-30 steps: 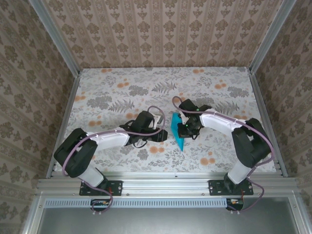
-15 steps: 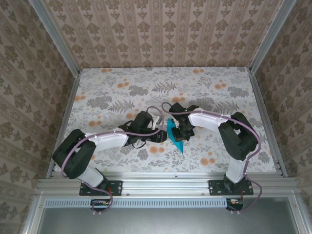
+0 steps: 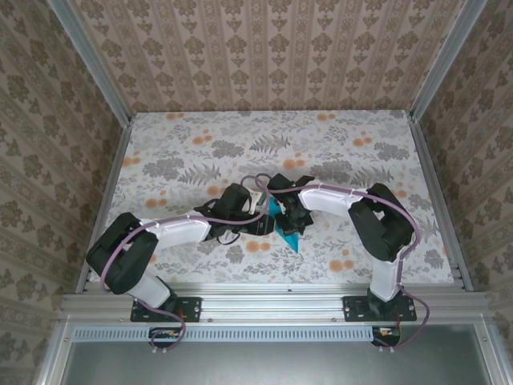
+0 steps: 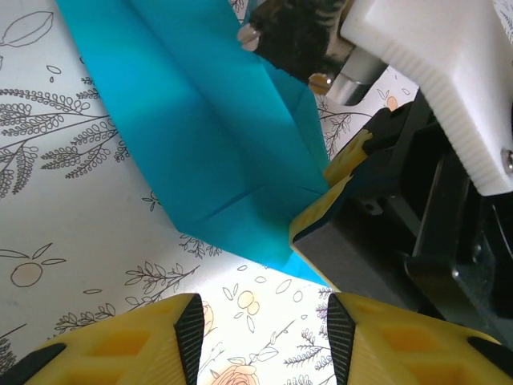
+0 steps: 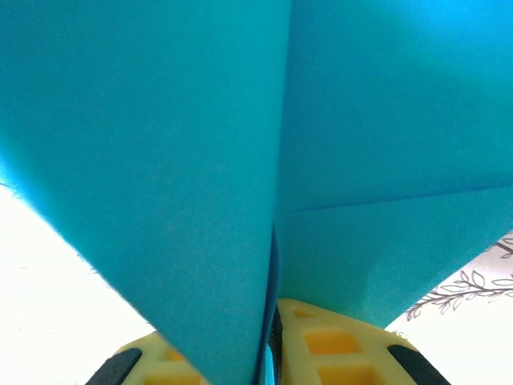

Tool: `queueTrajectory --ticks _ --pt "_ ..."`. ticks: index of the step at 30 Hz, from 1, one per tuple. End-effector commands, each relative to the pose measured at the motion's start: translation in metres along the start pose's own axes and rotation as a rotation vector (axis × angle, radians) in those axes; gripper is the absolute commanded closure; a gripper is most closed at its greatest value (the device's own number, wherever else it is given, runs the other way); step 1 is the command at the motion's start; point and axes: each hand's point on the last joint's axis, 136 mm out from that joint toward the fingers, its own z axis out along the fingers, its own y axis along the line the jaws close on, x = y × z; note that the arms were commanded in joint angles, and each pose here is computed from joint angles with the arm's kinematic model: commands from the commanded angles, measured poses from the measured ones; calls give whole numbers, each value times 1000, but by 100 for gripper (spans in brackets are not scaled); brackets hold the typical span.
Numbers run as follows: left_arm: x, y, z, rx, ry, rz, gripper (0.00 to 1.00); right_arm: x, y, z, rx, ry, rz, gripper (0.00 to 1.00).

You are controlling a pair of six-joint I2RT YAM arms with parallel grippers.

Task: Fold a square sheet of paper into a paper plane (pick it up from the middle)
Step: Move a paper plane to the center of the table.

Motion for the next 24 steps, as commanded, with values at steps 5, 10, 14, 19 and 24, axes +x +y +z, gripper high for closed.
queueTrajectory --ticks 5,10,14,19,24 --pt "5 -2 -2 24 11 0 53 4 0 4 45 27 0 81" --pt "-4 -10 -11 38 -16 23 51 -1 1 -19 36 -23 -4 76" --pt "-7 -12 -19 33 -20 38 49 -2 4 -35 7 -57 -5 70" --pt "-9 -13 -31 24 -31 54 46 -3 10 -53 -58 -95 7 68" --pt "-12 -8 -49 -41 -46 101 36 -2 7 -76 -99 -135 7 64"
